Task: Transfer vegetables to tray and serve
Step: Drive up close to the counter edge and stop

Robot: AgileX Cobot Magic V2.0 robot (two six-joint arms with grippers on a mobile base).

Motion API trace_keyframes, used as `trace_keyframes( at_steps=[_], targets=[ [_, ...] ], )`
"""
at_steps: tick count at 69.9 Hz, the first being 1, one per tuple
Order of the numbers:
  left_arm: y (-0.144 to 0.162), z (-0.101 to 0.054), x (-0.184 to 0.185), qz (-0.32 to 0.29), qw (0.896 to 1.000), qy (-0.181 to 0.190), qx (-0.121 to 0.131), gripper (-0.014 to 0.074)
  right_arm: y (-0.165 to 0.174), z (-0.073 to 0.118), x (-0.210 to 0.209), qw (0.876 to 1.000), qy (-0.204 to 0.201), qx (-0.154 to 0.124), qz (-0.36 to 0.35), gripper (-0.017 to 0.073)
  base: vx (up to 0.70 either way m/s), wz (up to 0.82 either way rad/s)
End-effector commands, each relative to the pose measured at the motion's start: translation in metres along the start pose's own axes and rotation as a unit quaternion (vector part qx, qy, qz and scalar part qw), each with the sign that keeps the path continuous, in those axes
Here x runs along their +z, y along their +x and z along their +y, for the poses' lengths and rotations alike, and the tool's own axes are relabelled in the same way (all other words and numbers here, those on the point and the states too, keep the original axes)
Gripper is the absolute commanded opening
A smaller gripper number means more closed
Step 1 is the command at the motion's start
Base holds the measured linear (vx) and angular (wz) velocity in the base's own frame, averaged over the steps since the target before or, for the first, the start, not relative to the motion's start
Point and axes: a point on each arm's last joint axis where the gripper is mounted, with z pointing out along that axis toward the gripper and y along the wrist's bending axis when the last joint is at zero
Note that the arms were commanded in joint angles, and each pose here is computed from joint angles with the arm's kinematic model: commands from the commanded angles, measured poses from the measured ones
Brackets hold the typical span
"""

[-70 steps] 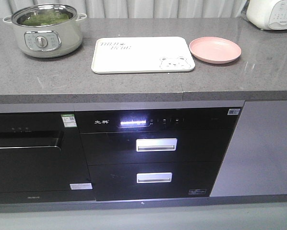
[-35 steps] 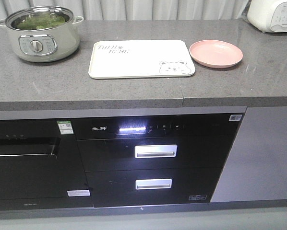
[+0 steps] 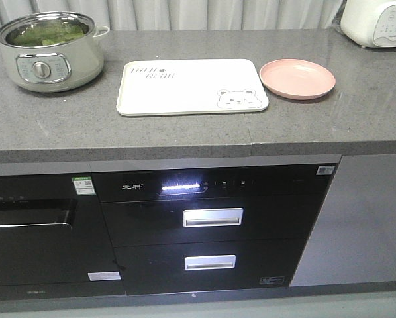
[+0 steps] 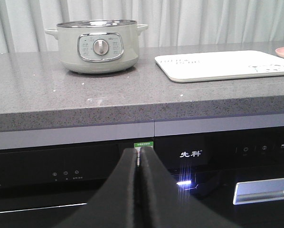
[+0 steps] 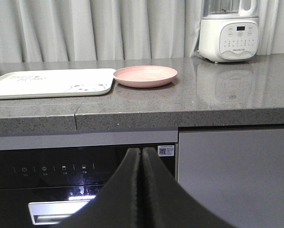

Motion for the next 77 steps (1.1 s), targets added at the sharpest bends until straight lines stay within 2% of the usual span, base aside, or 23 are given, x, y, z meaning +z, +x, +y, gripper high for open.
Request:
trace_keyframes(
  at_steps=[1,77],
  targets=[
    [0.0013,0.0002,0.0004,-0.033,0.999,0.0,-0.006,-0.0006,-0.0021,0.0005,-0.0001,0.999,-0.003,-0.002,-0.034,-0.0003,0.05,-0.02],
    [0.0013,0.0002,0.0004,-0.033,0.999,0.0,-0.006,-0.0006,-0.0021,0.0005,-0.0001,0.999,-0.003,-0.002,-0.034,-0.0003,0.06,0.0]
  ],
)
